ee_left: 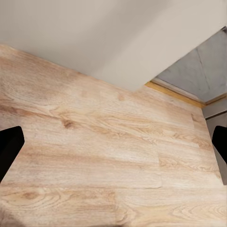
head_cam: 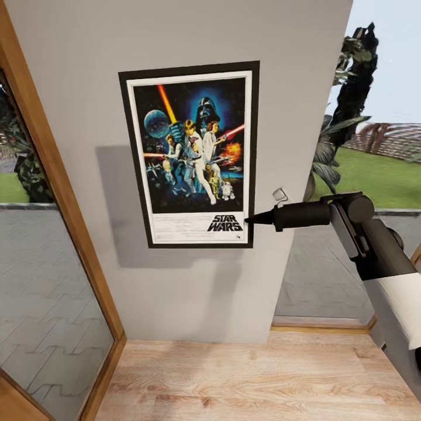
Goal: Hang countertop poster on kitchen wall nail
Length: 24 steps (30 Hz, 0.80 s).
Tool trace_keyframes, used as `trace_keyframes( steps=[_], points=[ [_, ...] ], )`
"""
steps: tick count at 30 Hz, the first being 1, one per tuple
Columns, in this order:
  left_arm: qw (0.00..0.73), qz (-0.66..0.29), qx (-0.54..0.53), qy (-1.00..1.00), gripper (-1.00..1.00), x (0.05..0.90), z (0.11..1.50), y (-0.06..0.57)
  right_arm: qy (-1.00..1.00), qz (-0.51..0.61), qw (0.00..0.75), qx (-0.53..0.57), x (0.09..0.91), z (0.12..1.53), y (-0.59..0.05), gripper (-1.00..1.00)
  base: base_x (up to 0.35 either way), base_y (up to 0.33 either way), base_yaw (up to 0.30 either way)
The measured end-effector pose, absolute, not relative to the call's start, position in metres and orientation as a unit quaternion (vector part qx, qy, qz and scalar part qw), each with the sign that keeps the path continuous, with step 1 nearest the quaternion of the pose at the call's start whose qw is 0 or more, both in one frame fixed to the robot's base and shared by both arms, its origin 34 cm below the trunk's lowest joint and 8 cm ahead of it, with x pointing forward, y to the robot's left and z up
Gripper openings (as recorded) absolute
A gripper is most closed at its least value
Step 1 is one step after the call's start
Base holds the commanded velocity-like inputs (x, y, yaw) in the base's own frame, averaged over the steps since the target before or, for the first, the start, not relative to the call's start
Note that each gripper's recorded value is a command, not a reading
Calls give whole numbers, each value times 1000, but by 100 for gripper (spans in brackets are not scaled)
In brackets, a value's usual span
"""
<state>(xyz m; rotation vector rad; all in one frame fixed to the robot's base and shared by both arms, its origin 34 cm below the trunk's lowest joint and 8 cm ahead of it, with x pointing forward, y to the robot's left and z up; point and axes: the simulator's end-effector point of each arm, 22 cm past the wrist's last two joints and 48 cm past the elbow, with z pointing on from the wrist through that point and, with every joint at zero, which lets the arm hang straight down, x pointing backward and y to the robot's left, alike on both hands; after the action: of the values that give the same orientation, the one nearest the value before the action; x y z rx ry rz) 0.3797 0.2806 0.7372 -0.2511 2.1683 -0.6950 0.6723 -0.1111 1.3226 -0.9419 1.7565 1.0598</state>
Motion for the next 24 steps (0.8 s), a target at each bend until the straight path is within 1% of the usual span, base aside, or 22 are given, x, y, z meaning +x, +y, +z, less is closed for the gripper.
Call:
trace_keyframes(
  steps=[7,11,24],
  points=[
    [413,-276,-100,862,100,380,737,281,688,448,429,-377,666,1332,-106,-100,0,0,0],
    [413,-276,-100,862,100,380,737,281,677,459,442,-367,667,1345,-113,-100,0,0,0],
    [414,-276,-100,862,100,381,738,281,672,464,451,-359,669,1351,-118,-100,0,0,0]
  ],
)
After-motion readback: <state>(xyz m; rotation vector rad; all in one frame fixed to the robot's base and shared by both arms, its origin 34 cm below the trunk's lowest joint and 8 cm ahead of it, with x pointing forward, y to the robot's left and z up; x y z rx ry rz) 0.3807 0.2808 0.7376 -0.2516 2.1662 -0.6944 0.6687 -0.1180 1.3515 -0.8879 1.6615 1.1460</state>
